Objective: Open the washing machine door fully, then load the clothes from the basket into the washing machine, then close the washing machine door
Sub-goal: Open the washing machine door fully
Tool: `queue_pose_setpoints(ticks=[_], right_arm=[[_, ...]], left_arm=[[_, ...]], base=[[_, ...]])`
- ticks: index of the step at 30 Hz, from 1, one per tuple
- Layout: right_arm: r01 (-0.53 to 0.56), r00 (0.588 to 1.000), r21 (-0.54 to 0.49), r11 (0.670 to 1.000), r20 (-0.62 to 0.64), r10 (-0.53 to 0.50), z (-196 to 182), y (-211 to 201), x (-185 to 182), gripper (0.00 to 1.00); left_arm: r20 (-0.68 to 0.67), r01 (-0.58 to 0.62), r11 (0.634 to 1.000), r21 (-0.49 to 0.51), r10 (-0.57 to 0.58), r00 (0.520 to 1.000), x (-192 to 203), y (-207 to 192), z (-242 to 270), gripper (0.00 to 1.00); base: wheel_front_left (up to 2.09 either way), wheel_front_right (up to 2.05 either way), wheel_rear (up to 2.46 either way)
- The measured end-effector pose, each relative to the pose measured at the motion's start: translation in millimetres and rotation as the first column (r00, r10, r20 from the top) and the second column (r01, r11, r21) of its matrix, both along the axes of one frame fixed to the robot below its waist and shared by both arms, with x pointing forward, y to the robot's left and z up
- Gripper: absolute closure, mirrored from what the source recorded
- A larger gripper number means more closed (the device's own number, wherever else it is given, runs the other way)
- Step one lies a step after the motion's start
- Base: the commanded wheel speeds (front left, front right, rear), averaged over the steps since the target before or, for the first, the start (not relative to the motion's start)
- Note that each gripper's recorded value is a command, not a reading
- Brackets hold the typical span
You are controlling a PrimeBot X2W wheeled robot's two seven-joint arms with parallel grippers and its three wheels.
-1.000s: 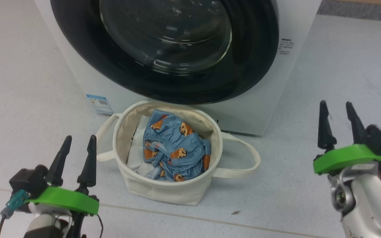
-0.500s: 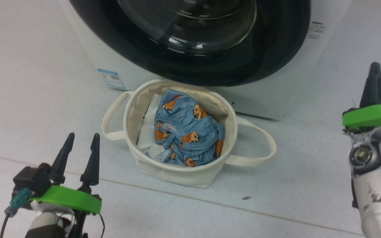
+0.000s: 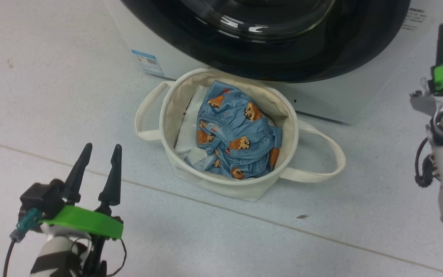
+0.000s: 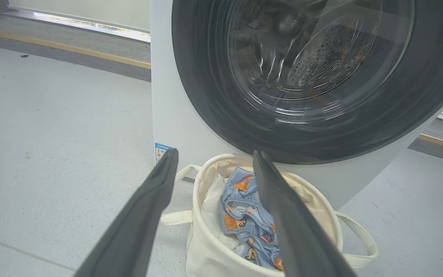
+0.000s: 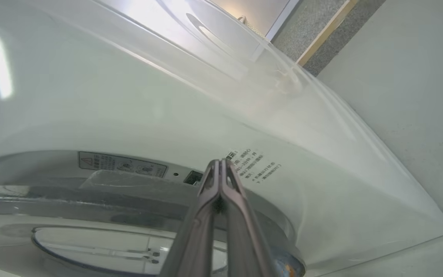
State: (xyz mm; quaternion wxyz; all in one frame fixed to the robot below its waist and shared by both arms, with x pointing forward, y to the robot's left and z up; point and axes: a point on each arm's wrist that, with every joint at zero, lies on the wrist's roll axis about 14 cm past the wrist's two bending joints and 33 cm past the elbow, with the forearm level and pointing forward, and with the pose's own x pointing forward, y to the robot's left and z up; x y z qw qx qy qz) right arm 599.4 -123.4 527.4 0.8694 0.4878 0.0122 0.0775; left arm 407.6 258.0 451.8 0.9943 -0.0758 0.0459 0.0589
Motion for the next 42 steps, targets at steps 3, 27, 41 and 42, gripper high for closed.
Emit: queue_pose_setpoints(ticks=[3,27,41,42], right_arm=[[-0.043,0.999,0.081,0.996,-0.023,0.045,1,8,8,1.00],[-0.302,0.926,0.398,0.866,-0.092,0.365,16,39,36,1.00],[-0.508,0.796,0.309,0.804,-0.187,0.575,14,55,-25,1.00],[-0.508,0.799,0.306,0.805,-0.182,0.573,16,54,-29,1.00]], left_arm=[[-0.012,-0.010,1.000,0.000,0.010,1.000,-2,2,-4,0.00],[-0.043,-0.066,0.998,0.006,0.066,0.997,-9,18,-14,0.00],[0.012,-0.022,1.000,-0.006,0.023,1.000,-4,2,4,0.00],[0.017,-0.018,1.000,-0.007,0.018,1.000,-3,0,5,0.00]], base=[[0.00,0.00,0.00],[0.00,0.00,0.00],[0.00,0.00,0.00],[0.00,0.00,0.00]])
